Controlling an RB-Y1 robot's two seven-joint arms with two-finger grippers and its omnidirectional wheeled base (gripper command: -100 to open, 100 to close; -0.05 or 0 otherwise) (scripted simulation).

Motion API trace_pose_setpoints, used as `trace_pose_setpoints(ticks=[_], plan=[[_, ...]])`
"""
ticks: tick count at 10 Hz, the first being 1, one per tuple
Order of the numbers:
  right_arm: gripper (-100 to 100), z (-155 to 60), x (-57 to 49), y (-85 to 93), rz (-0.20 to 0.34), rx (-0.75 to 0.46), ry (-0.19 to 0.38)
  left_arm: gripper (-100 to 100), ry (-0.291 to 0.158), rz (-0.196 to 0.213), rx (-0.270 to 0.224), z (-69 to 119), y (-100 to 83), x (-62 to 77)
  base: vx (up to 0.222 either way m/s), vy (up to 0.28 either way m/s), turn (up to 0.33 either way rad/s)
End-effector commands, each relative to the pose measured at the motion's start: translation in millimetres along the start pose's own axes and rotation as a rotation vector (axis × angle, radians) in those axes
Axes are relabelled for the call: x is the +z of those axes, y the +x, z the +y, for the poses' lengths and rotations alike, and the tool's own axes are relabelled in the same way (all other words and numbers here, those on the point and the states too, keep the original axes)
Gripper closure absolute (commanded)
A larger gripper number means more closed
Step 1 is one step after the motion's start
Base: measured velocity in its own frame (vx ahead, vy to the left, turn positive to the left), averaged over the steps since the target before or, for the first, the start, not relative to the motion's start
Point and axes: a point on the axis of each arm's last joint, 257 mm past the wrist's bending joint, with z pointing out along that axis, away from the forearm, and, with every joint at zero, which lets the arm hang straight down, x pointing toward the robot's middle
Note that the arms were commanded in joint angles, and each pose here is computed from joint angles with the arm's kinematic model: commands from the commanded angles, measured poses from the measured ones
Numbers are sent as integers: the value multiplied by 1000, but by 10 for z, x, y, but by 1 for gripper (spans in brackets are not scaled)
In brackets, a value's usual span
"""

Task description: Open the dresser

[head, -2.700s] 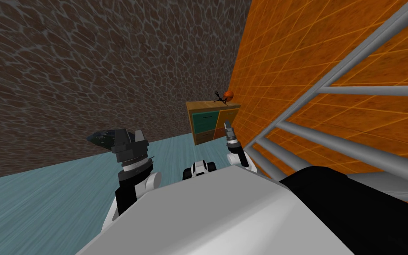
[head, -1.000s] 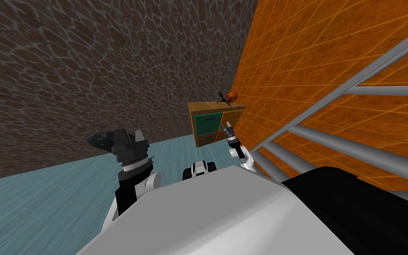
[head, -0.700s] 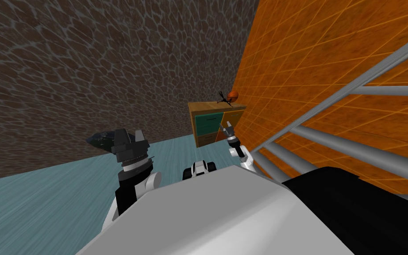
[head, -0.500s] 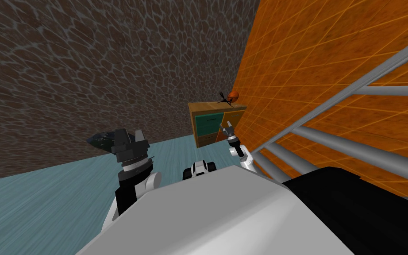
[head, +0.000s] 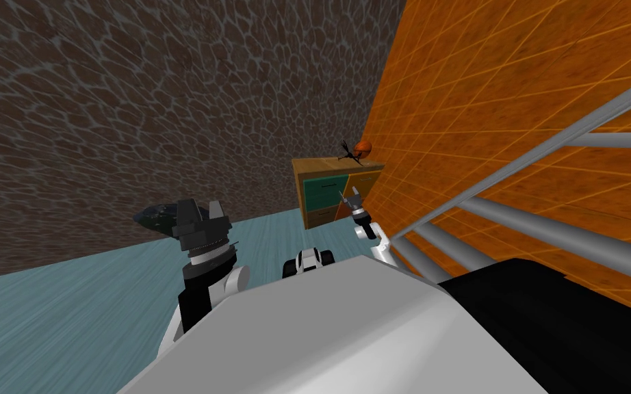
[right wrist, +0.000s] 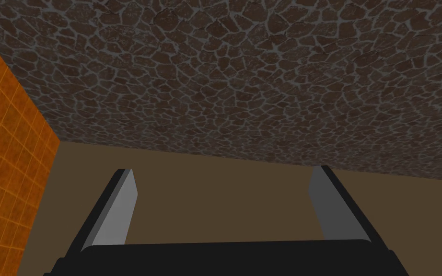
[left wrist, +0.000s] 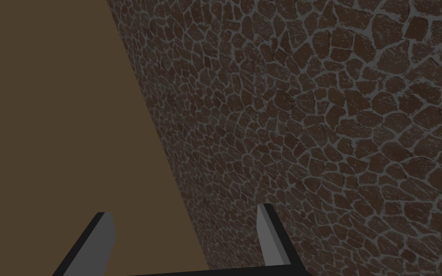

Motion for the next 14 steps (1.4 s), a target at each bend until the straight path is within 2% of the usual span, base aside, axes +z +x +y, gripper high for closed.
trace_pose_setpoints(ticks=[1,3,6,8,11,12,13,14], plan=[[-100,-88,23,141,21,-123,1,0,0,0,0,0,0,0,53,10,19],[-100,-88,23,141,21,-159,0,0,0,0,0,0,0,0,33,11,4],[-100,-199,52,338,54,-305,1,0,0,0,0,0,0,0,39,16,16],[-100,-199,52,338,54,-338,0,0,0,0,0,0,0,0,33,10,3],[-100,-301,71,541,90,-473,0,0,0,0,0,0,0,0,45,12,15],[-100,-301,71,541,90,-503,-1,0,0,0,0,0,0,0,44,16,13],[-100,-345,78,642,109,-549,-2,0,0,0,0,0,0,0,50,17,19],[-100,-345,78,642,109,-576,-3,0,0,0,0,0,0,0,44,12,10]])
